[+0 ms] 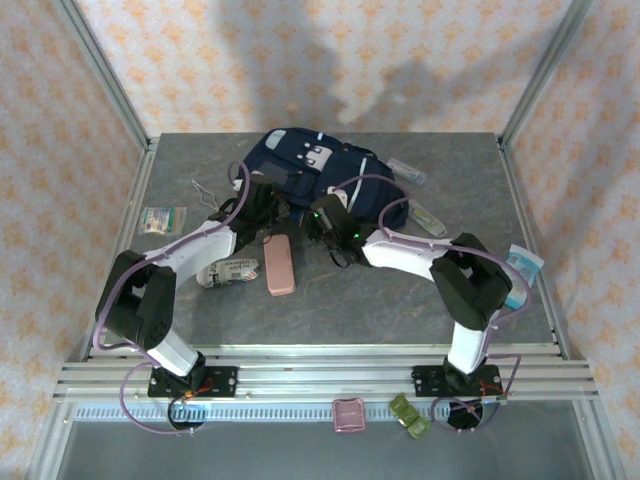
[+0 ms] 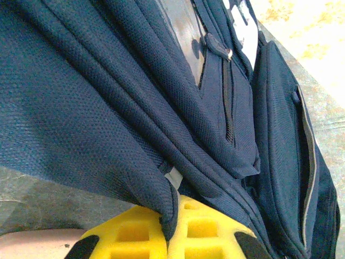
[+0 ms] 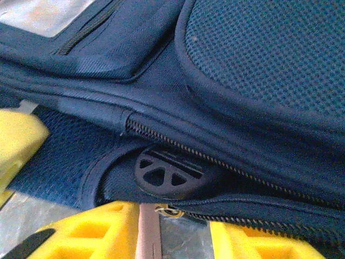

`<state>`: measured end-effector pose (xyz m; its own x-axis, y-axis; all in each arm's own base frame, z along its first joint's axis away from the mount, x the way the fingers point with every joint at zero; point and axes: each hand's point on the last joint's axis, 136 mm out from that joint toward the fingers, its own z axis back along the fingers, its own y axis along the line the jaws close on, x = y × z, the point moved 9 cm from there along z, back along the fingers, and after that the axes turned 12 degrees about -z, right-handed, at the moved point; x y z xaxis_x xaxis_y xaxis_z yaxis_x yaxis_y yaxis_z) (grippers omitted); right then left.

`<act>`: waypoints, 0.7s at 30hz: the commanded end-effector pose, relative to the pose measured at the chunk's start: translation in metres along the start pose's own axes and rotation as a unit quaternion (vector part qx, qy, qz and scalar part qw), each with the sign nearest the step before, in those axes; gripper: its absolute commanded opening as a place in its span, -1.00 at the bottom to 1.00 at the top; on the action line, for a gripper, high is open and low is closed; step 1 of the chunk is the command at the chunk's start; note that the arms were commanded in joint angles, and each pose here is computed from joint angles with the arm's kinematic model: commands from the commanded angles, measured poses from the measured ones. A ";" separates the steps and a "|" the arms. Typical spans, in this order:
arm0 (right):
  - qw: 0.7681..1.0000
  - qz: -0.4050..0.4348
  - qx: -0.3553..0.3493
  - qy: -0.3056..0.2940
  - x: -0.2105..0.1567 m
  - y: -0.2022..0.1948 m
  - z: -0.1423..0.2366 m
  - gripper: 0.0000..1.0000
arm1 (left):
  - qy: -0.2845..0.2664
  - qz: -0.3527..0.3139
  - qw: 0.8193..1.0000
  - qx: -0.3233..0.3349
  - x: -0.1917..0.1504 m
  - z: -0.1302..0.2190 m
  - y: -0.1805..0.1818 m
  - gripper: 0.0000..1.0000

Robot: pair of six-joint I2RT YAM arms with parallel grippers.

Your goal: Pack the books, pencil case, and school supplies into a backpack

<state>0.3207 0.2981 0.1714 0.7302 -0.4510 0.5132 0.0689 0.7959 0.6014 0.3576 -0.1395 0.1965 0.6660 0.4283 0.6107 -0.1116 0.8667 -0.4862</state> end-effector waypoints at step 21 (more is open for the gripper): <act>0.998 0.013 -0.060 -0.019 -0.002 -0.009 -0.024 -0.54 | -0.044 0.000 0.995 -0.092 0.032 0.028 -0.043 -1.00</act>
<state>0.3288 0.3055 0.1591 0.7144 -0.4464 0.5389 0.1036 0.8291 0.5494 0.3593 -0.1418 0.2018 0.6663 0.4289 0.6100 -0.0974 0.8610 -0.4991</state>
